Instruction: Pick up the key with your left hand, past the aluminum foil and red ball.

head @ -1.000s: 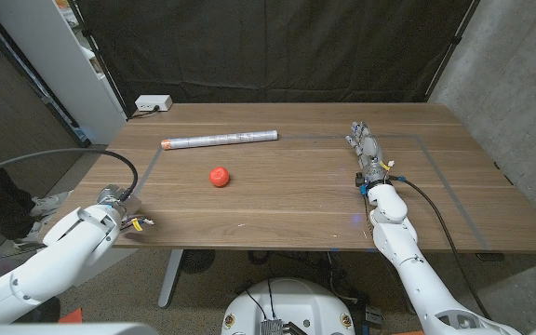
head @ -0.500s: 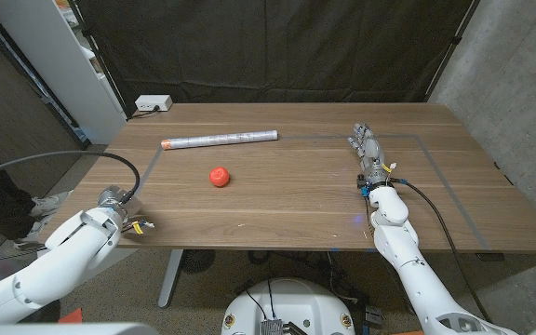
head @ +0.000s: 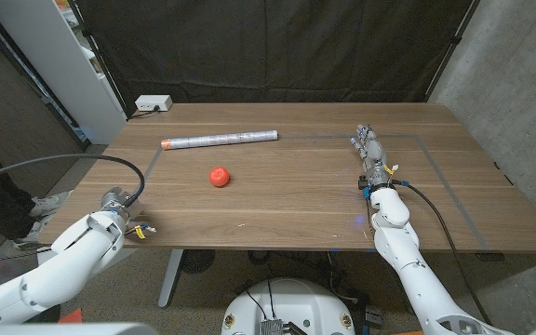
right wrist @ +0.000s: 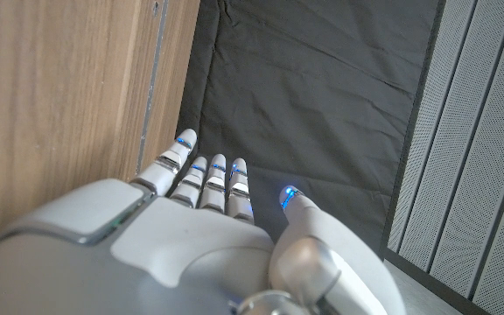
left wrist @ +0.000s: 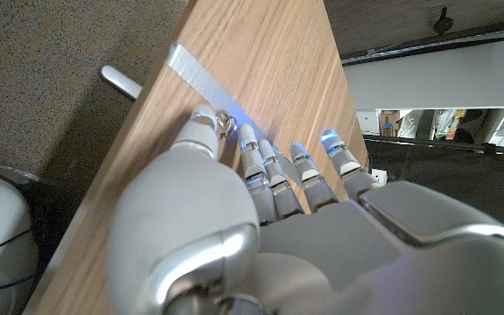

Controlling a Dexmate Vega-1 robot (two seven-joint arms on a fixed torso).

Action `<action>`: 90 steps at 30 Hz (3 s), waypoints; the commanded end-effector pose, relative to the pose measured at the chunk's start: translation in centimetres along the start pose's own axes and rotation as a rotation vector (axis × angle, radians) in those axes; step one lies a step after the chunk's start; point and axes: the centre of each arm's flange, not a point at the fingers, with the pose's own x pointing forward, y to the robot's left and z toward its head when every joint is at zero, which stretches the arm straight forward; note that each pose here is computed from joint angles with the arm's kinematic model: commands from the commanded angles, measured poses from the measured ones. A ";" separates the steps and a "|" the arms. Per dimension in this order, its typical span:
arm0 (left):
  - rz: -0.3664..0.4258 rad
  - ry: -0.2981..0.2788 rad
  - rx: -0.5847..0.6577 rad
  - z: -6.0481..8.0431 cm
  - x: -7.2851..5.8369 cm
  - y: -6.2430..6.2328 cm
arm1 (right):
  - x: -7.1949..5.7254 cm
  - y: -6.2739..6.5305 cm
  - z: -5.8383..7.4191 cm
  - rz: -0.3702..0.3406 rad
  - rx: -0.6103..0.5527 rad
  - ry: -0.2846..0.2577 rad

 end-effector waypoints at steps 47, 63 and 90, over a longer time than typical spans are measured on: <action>0.164 -0.093 0.023 1.7 1.0 2.8 | 0.8 -3.0 -0.2 -0.165 0.013 -0.060; 0.244 -0.076 -0.030 1.3 -1.4 4.3 | 0.9 -3.1 0.7 -0.135 -0.006 -0.073; 0.424 -0.009 -0.196 -0.1 -3.2 5.3 | 1.8 -2.9 2.5 -0.077 -0.063 -0.097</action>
